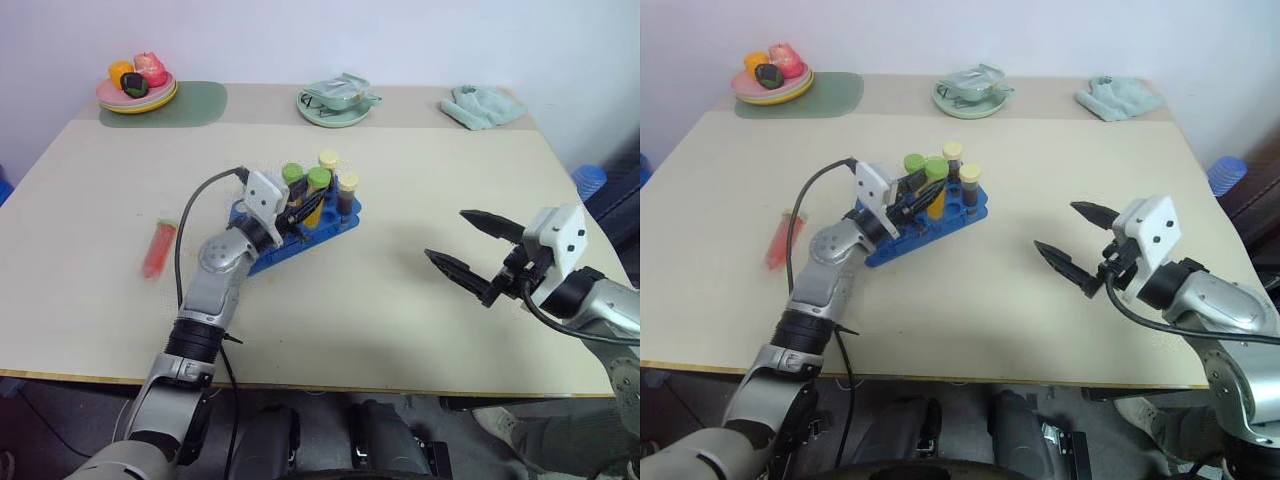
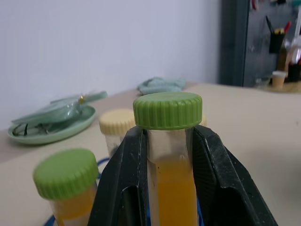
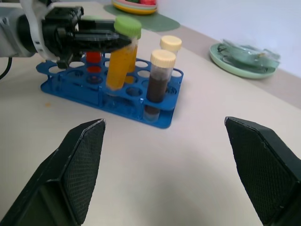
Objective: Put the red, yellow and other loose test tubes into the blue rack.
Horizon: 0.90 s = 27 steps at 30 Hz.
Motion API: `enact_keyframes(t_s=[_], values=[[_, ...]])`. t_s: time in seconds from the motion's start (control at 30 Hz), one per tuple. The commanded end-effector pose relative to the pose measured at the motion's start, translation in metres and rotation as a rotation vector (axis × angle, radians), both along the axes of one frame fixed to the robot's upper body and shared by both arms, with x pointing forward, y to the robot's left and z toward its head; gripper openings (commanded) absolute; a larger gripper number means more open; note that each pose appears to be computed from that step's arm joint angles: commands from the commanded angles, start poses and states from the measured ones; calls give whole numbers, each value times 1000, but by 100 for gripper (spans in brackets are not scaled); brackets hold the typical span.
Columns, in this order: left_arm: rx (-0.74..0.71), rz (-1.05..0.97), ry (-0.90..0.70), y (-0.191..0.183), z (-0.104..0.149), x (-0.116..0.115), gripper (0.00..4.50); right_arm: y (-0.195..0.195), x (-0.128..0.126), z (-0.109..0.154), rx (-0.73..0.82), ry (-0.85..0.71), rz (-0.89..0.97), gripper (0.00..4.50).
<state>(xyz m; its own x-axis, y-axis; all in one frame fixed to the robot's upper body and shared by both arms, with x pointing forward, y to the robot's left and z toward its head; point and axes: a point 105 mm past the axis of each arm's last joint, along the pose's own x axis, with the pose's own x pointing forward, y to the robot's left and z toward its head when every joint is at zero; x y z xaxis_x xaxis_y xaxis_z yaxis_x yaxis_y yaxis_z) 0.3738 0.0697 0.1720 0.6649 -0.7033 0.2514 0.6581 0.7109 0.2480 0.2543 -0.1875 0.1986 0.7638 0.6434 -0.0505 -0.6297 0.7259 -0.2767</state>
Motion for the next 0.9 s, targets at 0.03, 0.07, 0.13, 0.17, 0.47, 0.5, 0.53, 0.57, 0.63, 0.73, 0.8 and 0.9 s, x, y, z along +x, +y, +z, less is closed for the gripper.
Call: enact_keyframes(t_s=[0.03,0.07,0.13,0.17,0.47,0.5,0.53,0.57,0.63,0.73,0.8,0.9], values=[[21,-2,-61,-2,12,-4,72,-1,-8,12,0,-64,5,418],[26,1,-60,-3,11,-4,72,-2,-8,11,-1,-63,4,418],[22,11,-45,-3,10,-3,72,-3,-8,9,1,-61,2,418],[38,45,-60,-2,11,-1,72,-4,-7,9,1,-60,3,418],[-30,54,0,5,10,-2,278,-1,-4,14,1,-71,15,418],[-31,54,0,5,9,-3,321,-1,-4,14,1,-72,17,418],[-30,64,-4,6,10,-4,369,0,-4,14,0,-72,19,418],[-40,66,-4,7,11,-5,422,0,-5,14,0,-72,20,418],[-77,25,-10,9,19,-12,422,1,-4,14,-1,-71,28,418],[-111,-23,-34,14,34,-25,422,3,-1,15,-3,-66,47,418],[-119,-21,-32,20,38,-29,422,4,3,15,-2,-64,55,418],[-150,-46,6,30,43,-37,422,9,6,15,-13,-59,92,418]])
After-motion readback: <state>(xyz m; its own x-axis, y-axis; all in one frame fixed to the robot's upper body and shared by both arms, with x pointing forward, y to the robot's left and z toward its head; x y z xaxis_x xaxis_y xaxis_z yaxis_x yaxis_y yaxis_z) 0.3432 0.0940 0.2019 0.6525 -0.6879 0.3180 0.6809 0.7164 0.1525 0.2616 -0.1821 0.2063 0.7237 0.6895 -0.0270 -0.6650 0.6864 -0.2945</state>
